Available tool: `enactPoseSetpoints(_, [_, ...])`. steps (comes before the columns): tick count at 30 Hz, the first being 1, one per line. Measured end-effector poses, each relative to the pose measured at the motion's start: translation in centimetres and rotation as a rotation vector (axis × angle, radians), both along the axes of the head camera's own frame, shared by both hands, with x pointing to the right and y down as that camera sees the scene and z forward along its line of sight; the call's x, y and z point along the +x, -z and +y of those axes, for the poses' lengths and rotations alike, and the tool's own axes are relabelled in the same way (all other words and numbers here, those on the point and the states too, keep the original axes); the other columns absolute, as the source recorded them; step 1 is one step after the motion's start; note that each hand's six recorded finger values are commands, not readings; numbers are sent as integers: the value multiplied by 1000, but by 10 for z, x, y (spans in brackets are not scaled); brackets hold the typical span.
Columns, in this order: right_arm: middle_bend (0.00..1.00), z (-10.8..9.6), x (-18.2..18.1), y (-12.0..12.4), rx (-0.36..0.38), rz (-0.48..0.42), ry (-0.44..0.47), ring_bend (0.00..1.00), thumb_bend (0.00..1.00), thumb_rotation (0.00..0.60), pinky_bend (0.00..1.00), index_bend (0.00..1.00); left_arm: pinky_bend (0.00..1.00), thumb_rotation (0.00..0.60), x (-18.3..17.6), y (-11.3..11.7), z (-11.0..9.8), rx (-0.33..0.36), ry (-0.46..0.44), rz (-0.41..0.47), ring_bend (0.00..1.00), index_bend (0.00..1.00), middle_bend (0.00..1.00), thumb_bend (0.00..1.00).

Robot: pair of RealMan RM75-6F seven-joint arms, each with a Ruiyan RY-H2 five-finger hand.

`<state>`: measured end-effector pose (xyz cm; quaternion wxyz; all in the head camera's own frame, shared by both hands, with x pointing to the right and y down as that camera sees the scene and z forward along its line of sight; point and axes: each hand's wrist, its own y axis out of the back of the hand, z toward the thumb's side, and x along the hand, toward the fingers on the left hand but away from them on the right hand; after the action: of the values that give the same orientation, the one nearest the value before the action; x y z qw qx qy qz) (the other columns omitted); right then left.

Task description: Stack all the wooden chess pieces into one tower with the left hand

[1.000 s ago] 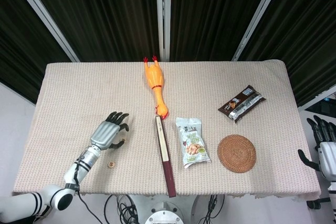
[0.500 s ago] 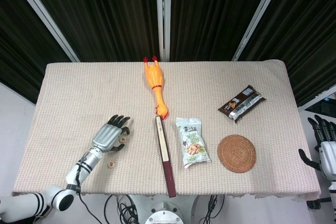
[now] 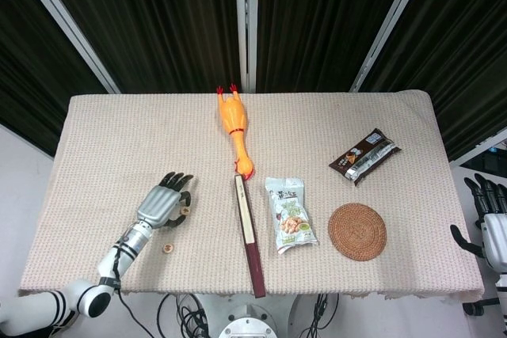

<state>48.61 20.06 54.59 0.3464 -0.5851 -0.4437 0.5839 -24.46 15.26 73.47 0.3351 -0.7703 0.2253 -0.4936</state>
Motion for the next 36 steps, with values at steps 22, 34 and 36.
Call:
enactPoseSetpoints(22, [0, 0, 0, -2, -4, 7, -2, 0, 254, 600, 0, 0, 0, 600, -4, 30, -27, 81, 50, 54, 0, 497, 44, 311])
enactPoseSetpoints(34, [0, 0, 1, 3, 12, -6, -6, 0, 253, 600, 0, 0, 0, 600, -29, 32, -61, 86, 134, 7, 0, 492, 44, 311])
enactPoseSetpoints(36, [0, 0, 0, 3, 12, -9, -2, 0, 253, 600, 0, 0, 0, 600, -33, 30, -64, 88, 142, -10, 0, 492, 46, 311])
